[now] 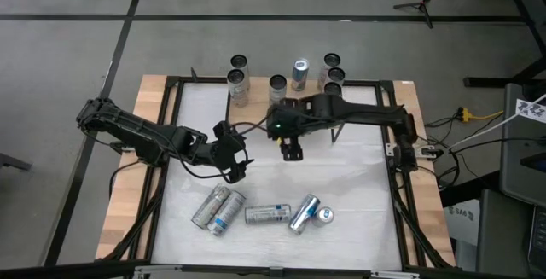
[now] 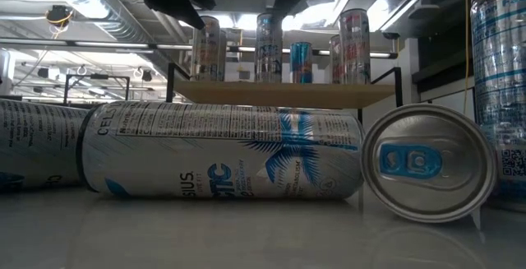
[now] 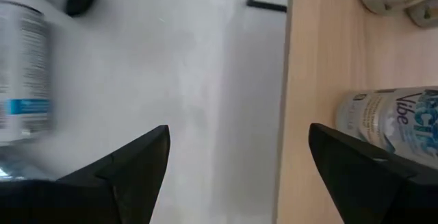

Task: Sort soda cans
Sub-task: Put the bottom white blue soda can on the shelf, then put the white yellow soda can on the shelf and align with other white yellow soda cans

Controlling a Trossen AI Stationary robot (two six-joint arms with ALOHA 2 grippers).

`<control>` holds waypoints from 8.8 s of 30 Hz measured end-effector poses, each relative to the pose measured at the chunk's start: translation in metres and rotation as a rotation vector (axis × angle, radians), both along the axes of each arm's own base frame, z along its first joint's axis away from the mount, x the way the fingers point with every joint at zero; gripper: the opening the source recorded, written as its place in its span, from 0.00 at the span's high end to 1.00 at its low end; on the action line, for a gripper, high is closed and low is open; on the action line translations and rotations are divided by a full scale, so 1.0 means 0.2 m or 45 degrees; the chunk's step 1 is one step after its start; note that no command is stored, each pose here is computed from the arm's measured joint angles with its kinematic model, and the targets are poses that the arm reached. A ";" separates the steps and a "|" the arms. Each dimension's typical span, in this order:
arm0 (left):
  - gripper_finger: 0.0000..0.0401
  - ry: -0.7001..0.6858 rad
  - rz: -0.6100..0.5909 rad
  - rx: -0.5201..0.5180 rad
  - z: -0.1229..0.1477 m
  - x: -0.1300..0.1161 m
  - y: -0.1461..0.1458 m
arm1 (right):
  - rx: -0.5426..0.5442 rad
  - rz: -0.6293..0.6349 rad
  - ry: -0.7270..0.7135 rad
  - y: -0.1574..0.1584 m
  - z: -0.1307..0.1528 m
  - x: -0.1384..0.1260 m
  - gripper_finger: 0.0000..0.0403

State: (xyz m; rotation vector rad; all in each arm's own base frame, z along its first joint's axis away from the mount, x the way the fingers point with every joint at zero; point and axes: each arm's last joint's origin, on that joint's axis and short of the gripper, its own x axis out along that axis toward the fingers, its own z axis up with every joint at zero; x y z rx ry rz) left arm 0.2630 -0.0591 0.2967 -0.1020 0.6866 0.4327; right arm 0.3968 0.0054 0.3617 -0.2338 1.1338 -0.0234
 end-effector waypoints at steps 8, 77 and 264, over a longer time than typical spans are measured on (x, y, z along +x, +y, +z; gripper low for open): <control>0.12 0.000 0.000 -0.001 0.00 0.00 0.00 | -0.059 -0.047 0.071 -0.07 -0.09 0.06 0.15; 0.12 -0.001 0.001 0.002 0.00 0.00 0.00 | -0.038 -0.246 -0.220 -0.49 -0.09 0.15 0.15; 0.41 0.692 0.833 -0.731 -0.62 -0.24 -0.69 | 0.314 0.316 -0.297 0.40 -0.10 -0.57 0.15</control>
